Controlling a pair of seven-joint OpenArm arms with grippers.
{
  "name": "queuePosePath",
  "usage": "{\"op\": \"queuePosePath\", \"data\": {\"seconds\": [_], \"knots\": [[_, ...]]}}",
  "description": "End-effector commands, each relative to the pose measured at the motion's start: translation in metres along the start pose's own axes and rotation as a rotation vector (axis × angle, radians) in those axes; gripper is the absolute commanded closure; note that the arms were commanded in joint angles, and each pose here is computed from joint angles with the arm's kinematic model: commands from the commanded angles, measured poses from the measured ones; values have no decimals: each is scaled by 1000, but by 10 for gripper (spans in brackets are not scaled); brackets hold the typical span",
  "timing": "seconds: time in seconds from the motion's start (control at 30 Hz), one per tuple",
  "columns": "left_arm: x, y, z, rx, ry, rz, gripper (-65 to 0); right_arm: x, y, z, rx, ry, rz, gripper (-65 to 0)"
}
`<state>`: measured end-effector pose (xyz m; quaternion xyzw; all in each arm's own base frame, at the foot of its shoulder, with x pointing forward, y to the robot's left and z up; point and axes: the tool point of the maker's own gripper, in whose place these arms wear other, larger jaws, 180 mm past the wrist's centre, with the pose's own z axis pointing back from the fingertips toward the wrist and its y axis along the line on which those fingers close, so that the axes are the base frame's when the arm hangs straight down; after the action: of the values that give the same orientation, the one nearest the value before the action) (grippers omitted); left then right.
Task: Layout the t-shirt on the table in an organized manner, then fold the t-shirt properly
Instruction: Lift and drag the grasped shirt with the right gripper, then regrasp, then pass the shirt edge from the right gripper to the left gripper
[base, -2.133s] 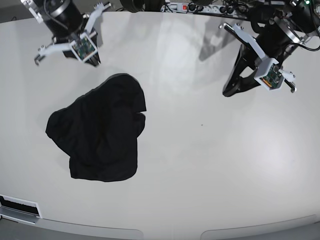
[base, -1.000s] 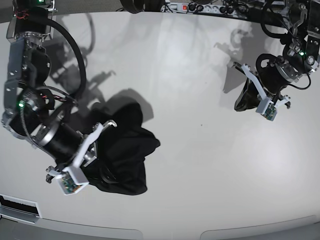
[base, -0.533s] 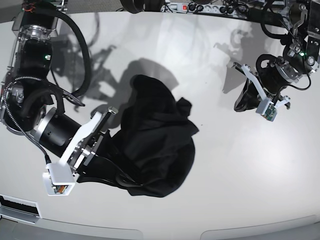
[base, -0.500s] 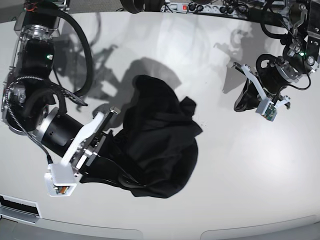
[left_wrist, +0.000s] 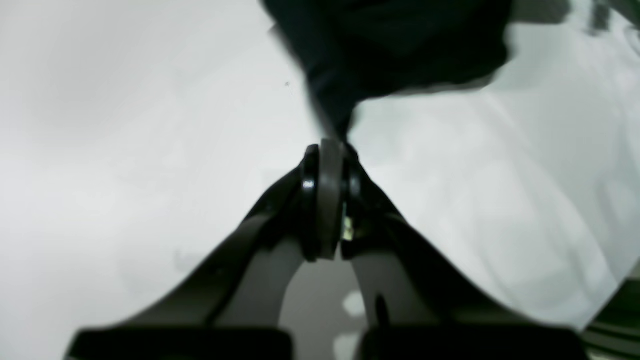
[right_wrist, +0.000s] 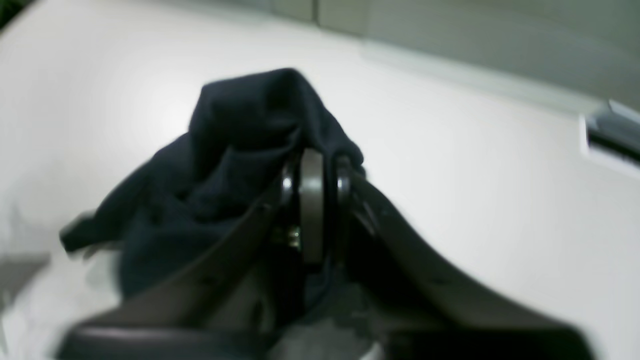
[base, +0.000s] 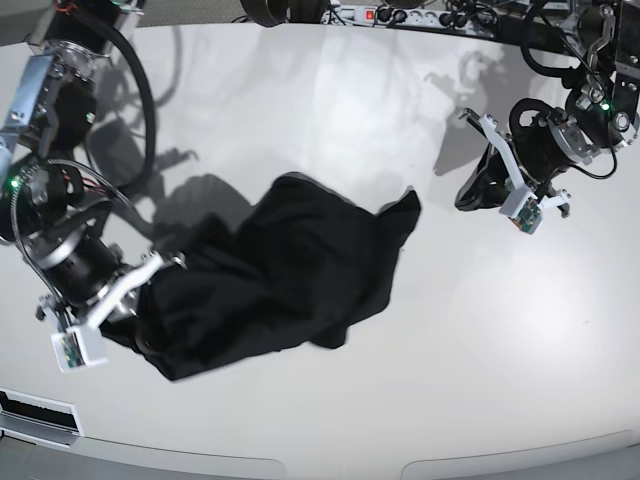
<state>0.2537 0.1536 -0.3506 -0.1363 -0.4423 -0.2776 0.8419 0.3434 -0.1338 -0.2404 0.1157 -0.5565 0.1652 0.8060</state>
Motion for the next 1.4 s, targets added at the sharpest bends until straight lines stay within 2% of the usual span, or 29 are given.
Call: {"op": "queuePosePath", "data": {"seconds": [0.0, 0.07, 0.1, 0.13, 0.2, 0.27, 0.33, 0.43, 0.47, 0.53, 0.6, 0.67, 0.73, 0.8, 0.97, 1.0, 1.03, 1.07, 1.13, 1.17, 1.27, 1.37], "knots": [[15, 2, 3, -3, -51, -12, 0, 8, -7, 1, -13, -32, -1, -194], [16, 2, 3, -6, -57, -8, 0, -17, -23, 1, -59, 53, 2, -396], [16, 2, 3, -7, -58, -5, 0, -29, -32, 0, -86, 96, 8, -462], [16, 1, 3, -9, -60, 0, 0, -40, -43, 0, -125, 138, 8, -497], [16, 1, 3, -9, -59, 0, 0, -56, -66, 3, -217, 200, -5, -504], [16, 2, 3, -8, -59, 0, 0, -59, -70, 5, -238, 213, -31, -503], [16, 1, 3, -9, -60, 1, 0, -54, -43, -1, -92, 181, -56, -503], [16, 1, 3, -9, -59, 0, 0, -39, 30, -1, 290, 107, -73, -494], [15, 1, 3, -9, -56, 0, 0, -37, 51, 1, 381, 102, -104, -493], [15, 1, 3, -8, -54, 0, 0, -38, 88, 1, 516, 121, -141, -493], [15, 2, 3, -8, -54, 0, 0, -45, 118, -4, 588, 155, -123, -493], [15, 2, 3, -8, -53, 0, 0, -58, 140, -14, 600, 190, -73, -493], [13, 2, 3, -7, -44, 0, 0, -72, 150, -28, 572, 208, -2, -493], [10, 4, 3, 6, -26, 7, 0, -92, 150, -43, 503, 247, 29, -493], [10, 11, 3, 43, -27, 25, 0, -152, 148, -65, 373, 413, 87, -492], [10, 11, 3, 42, -27, 25, 0, -162, 146, -68, 347, 438, 100, -487], [10, 11, 3, 42, -27, 25, 0, -170, 143, -71, 323, 454, 120, -449], [11, 11, 3, 41, -30, 27, 0, -176, 142, -74, 311, 463, 138, -370], [12, 11, 3, 41, -35, 26, 0, -180, 146, -77, 326, 481, 160, -109], [13, 11, 3, 40, -37, 27, 0, -177, 151, -77, 347, 476, 174, 0], [12, 11, 3, 40, -36, 29, 0, -146, 179, -79, 469, 395, 150, 0], [12, 11, 3, 40, -34, 28, 0, -80, 229, -61, 696, 191, 92, 0]]}}
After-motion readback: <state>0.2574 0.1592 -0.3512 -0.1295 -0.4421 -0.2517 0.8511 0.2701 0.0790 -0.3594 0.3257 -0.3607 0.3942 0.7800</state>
